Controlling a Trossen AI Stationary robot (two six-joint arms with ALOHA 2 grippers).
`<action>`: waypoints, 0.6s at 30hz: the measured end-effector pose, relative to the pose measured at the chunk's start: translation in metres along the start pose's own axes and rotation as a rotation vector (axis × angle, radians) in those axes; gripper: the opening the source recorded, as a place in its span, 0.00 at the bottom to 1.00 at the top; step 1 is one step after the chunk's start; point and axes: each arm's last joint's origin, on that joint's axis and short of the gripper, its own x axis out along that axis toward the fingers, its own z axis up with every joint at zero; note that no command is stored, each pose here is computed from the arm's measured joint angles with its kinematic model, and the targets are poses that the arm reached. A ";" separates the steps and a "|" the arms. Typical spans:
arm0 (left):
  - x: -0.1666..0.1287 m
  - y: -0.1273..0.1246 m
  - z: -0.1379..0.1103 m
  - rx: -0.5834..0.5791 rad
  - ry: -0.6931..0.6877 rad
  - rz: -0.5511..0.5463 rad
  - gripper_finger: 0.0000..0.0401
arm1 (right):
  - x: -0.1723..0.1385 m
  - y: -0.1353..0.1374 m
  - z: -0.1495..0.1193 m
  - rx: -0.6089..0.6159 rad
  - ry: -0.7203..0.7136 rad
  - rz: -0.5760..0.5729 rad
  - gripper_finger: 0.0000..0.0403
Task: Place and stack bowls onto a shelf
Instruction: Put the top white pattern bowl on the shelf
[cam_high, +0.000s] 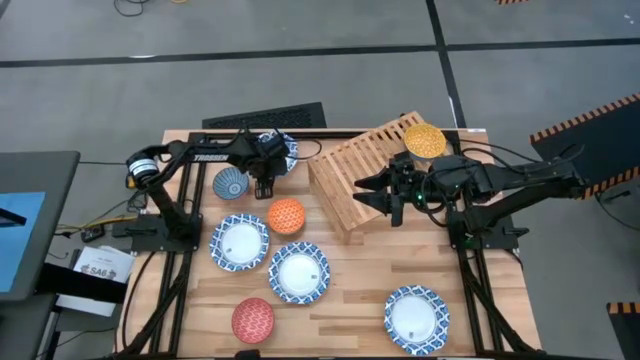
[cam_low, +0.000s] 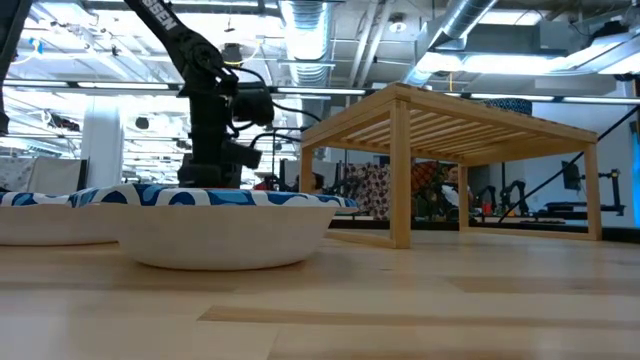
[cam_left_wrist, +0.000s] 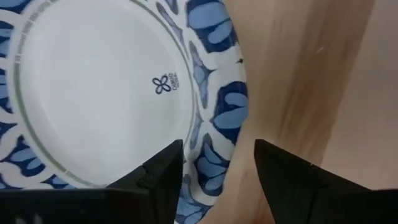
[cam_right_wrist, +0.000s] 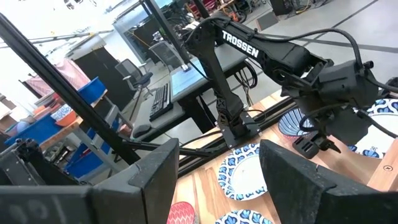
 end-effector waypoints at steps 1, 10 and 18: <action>0.000 0.000 0.000 -0.008 0.002 0.005 0.42 | 0.000 0.000 0.000 0.000 0.000 0.000 0.62; -0.023 0.006 -0.003 -0.060 0.102 0.025 0.03 | 0.000 0.000 0.000 -0.008 -0.001 -0.001 0.62; -0.111 0.030 0.007 -0.144 -0.008 0.136 0.01 | 0.000 0.001 0.002 -0.030 -0.020 0.011 0.62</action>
